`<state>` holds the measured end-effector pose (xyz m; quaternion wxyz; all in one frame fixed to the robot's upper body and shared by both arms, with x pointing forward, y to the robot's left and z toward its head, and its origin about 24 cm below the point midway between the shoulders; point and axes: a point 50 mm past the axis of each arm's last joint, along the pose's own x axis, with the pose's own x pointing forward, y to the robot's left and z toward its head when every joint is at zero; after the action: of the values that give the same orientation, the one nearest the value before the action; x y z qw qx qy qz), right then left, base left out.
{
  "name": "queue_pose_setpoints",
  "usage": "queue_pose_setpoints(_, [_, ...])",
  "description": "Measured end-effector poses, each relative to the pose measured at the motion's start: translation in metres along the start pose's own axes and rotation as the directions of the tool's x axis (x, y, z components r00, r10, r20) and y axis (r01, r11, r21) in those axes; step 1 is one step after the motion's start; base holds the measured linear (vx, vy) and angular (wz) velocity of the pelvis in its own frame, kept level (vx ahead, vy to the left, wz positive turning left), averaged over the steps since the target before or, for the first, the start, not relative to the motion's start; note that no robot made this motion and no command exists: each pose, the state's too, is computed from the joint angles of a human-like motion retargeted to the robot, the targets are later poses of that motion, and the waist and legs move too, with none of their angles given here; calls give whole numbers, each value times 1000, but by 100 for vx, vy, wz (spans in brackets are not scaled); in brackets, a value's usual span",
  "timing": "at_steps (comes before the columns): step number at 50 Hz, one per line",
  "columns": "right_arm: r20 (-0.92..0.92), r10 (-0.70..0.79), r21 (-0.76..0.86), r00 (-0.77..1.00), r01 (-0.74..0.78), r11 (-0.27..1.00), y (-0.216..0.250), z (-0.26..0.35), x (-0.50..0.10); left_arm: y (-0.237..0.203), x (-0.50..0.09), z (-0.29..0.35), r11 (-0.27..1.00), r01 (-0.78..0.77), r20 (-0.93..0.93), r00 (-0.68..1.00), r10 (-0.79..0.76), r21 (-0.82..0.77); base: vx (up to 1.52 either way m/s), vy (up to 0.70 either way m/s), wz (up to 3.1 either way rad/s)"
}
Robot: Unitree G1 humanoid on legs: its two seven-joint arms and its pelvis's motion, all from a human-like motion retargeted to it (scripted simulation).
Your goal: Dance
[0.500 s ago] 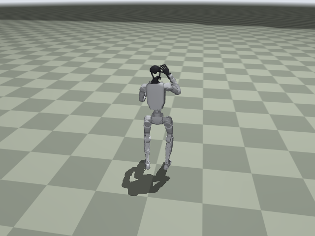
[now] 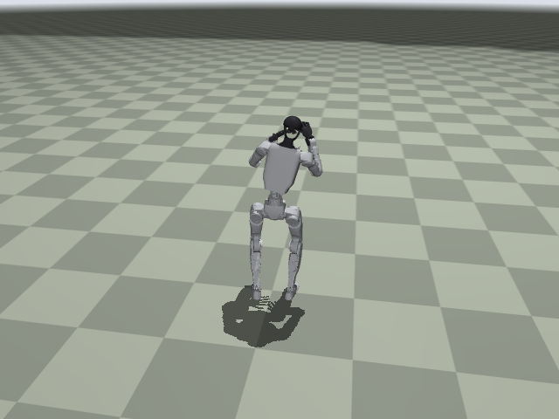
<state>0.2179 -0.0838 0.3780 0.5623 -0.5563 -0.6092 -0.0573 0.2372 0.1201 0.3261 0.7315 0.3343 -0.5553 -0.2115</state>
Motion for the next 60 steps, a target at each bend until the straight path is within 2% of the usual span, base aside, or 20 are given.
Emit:
queue_pose_setpoints(7, [16,-128,-43,992,128,991,-18,7,-1,1,-3,5,999,24,2,1000,-24,42,0,0,0])
queue_pose_setpoints(13, [-29,-52,-13,998,51,999,-1,3,-14,8,14,23,993,-40,101,994,28,114,0,0,0])
queue_pose_setpoints(17, [35,-60,56,998,58,997,2,15,-20,8,26,29,990,-61,153,987,41,128,-2,1,14])
queue_pose_setpoints(25, [207,-350,17,913,355,935,-45,41,-9,-13,22,26,996,-71,166,984,63,45,-1,2,12])
queue_pose_setpoints(29, [224,-414,-17,882,428,903,-56,42,-7,-16,21,29,996,-83,183,980,77,24,0,0,0])
queue_pose_setpoints(32, [206,-392,-28,896,406,913,-53,38,-6,-15,22,32,995,-92,198,977,85,26,0,0,0])
queue_pose_setpoints(40, [151,-183,22,971,182,983,-24,33,-10,-2,34,39,990,-95,226,972,69,106,0,0,0])
queue_pose_setpoints(43, [151,-208,19,966,207,978,-31,32,-9,-2,36,36,992,-73,213,976,50,101,0,0,0])
queue_pose_setpoints(50, [186,-382,-64,905,399,915,-65,34,-1,-20,21,13,1000,-16,96,995,15,15,0,0,0])
queue_pose_setpoints(54, [186,-319,-80,929,338,938,-59,33,1,-21,22,20,999,-24,127,992,17,48,-1,-4,14])
queue_pose_setpoints(60, [216,-238,-65,947,258,964,-55,35,4,-8,36,42,981,-77,235,971,33,181,0,-4,12])
